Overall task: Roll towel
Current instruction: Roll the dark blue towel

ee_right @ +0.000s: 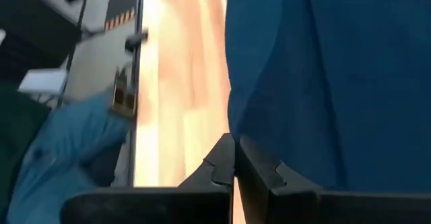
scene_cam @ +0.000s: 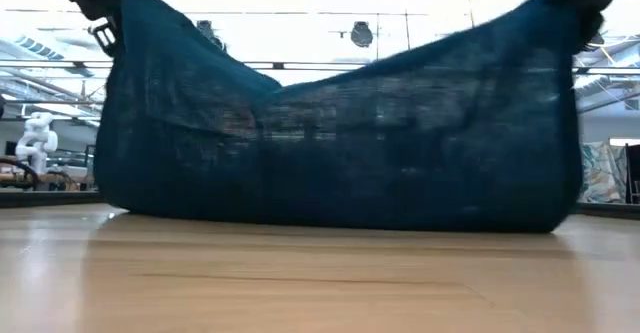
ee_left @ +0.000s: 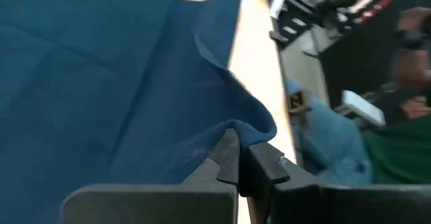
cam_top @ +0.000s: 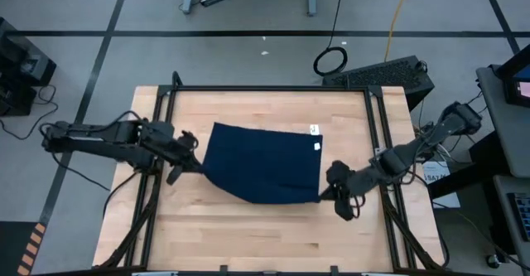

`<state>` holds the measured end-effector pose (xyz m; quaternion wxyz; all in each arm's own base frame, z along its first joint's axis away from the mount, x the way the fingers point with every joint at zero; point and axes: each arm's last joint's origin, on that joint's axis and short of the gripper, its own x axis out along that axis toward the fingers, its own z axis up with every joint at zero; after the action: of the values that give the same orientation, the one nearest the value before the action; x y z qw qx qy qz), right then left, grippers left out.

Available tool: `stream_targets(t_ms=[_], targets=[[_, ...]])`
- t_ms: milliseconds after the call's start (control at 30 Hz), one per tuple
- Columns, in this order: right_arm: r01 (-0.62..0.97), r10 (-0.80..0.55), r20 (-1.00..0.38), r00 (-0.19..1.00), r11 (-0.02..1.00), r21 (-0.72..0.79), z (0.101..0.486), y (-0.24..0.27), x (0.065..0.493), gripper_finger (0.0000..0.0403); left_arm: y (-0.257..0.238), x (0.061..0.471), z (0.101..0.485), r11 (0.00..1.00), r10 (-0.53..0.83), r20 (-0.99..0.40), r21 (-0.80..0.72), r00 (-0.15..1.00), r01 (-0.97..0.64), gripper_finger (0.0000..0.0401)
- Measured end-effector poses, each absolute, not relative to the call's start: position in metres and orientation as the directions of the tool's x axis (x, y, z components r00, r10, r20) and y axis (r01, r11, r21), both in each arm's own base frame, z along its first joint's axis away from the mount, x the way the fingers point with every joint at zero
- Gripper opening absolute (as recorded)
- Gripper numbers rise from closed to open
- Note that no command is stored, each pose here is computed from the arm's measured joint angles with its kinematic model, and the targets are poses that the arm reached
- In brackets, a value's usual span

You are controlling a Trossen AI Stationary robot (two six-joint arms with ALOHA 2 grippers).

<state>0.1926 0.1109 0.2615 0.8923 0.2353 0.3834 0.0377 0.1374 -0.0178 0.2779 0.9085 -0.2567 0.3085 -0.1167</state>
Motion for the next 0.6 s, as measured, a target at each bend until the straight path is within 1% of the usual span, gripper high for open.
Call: stream_targets(t_ms=[233, 367, 467, 600], targets=[[0.147, 0.284, -0.748, 0.599, 0.880, 0.452, 0.252, 0.131, 0.173, 0.0000, -0.045, 0.147, 0.266, 0.779, -0.477, -0.390, -0.602, 0.788, 0.175, 0.0006], [0.137, 0.369, -0.770, 0.521, 0.854, 0.502, 0.250, 0.142, 0.161, 0.0000, -0.061, 0.148, 0.265, 0.764, -0.519, -0.377, -0.608, 0.767, 0.219, 0.0006], [0.131, 0.408, -0.768, 0.494, 0.838, 0.530, 0.251, 0.149, 0.156, 0.0000, -0.072, 0.146, 0.265, 0.751, -0.545, -0.369, -0.615, 0.753, 0.242, 0.0006], [0.136, 0.390, -0.767, 0.509, 0.844, 0.519, 0.251, 0.149, 0.155, 0.0000, -0.079, 0.144, 0.262, 0.776, -0.522, -0.398, -0.588, 0.755, 0.227, 0.0006]])
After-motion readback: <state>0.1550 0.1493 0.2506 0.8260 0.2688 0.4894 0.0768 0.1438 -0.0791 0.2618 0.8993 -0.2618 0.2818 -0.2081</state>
